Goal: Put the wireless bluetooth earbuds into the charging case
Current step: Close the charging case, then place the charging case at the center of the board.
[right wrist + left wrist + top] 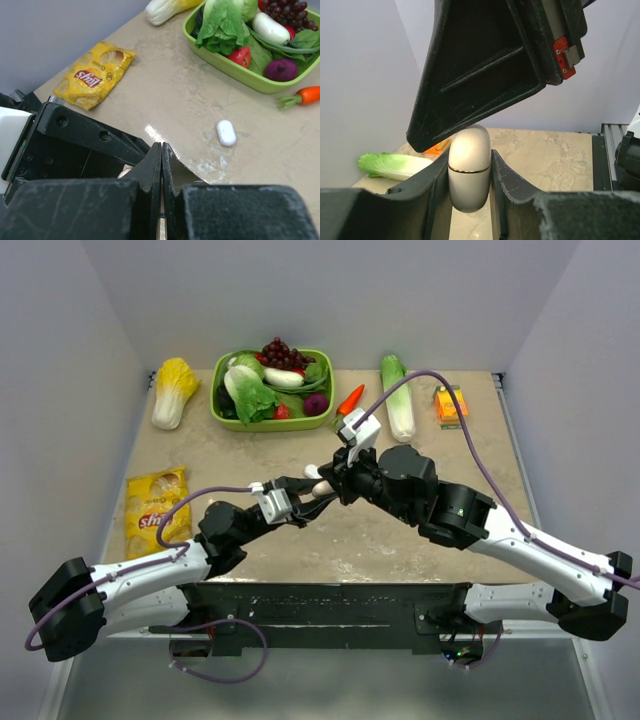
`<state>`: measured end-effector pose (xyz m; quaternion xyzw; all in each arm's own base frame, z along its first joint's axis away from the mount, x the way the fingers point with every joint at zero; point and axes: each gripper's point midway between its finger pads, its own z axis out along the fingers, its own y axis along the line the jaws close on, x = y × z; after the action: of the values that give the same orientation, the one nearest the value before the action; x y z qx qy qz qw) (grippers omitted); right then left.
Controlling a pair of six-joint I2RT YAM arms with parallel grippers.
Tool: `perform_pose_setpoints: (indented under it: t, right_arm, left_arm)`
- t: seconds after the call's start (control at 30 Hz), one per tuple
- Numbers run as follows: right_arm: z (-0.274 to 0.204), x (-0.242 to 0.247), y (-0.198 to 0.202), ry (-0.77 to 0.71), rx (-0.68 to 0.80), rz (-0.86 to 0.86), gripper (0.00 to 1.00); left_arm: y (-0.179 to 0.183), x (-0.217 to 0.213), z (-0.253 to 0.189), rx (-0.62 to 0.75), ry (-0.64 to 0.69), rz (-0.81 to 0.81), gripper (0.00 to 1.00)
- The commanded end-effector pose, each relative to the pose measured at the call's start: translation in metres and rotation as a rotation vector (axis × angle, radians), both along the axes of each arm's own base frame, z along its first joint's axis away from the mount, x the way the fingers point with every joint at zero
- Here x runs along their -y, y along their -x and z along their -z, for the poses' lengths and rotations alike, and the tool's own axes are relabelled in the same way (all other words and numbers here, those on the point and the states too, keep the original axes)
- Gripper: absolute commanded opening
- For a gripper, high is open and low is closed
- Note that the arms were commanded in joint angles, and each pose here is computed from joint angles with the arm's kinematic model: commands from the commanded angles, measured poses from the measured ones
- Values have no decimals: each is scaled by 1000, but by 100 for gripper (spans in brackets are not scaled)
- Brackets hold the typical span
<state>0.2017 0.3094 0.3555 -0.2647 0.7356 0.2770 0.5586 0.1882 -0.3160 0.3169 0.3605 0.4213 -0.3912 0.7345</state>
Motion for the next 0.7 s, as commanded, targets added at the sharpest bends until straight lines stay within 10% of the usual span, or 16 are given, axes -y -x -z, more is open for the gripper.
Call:
perform_pose_setpoints:
  t: [0.0,0.13,0.27,0.67]
  right_arm:
    - [7,3,7,-2,-33,-19,0]
    - [-4,39,-14,-68,-6,210,0]
    - [-36,96,-21,-300,105,412,27]
    - [34,87,-15,-205,-2,386,47]
  left_arm:
    - [-2,-11,-30,54,87,-45,0]
    - [-11,-13,-26,-11,106,-81,0]
    - [-39,-7,32,-398,152,-136,0]
    - [-87,-40,213,-1141,237,-331,0]
